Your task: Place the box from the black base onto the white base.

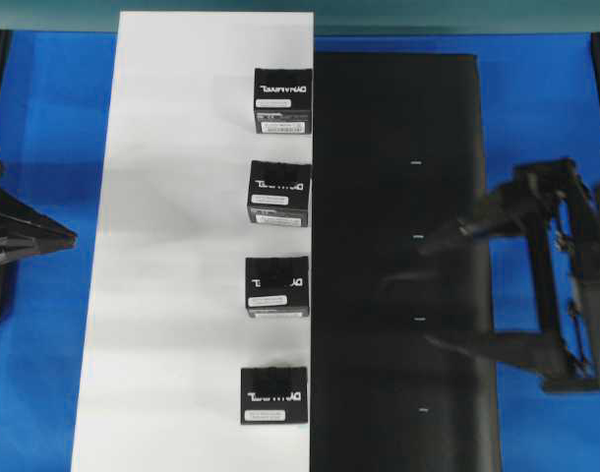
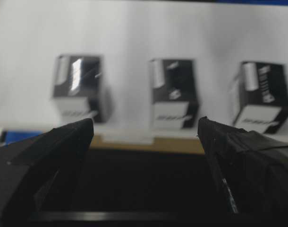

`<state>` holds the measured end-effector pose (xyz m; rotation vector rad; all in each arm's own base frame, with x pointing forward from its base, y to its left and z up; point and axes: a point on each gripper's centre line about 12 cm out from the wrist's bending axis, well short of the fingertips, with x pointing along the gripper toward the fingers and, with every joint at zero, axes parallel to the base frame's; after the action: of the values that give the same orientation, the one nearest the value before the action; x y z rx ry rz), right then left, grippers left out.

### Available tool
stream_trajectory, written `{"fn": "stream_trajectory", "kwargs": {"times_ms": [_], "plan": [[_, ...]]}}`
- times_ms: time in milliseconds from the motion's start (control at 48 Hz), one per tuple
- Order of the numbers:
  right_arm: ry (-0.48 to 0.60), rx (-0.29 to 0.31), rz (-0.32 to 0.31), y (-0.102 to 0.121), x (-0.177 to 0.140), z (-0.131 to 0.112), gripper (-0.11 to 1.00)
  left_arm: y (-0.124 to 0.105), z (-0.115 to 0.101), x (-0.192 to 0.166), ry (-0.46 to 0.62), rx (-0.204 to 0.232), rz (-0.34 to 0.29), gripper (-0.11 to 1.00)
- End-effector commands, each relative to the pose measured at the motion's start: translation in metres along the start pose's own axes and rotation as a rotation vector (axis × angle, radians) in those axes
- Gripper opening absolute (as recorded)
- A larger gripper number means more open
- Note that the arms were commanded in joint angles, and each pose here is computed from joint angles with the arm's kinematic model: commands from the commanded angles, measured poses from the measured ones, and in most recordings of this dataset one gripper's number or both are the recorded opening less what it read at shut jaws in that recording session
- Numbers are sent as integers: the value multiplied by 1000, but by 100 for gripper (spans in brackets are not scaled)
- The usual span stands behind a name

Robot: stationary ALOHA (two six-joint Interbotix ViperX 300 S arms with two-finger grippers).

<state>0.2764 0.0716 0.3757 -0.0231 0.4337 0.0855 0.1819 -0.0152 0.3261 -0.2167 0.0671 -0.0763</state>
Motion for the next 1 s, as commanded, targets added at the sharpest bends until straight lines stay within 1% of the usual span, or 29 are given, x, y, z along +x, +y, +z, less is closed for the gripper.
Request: {"fn": "stream_trajectory", "kwargs": {"times_ms": [0, 146, 375, 541, 979], "plan": [[-13, -11, 32, 6, -9, -6, 98, -3, 11, 1, -24, 3, -7, -2], [-2, -26, 68, 11, -20, -25, 98, -2, 9, 1, -12, 3, -4, -2], [12, -30, 75, 8, -29, -47, 98, -2, 8, -3, 12, 3, 2, -2], [5, -25, 77, 5, -35, -53, 98, -2, 9, -5, 5, 3, 1, -2], [-3, -23, 79, 4, -38, -54, 98, -2, 10, -6, 2, 5, 0, -2]]}}
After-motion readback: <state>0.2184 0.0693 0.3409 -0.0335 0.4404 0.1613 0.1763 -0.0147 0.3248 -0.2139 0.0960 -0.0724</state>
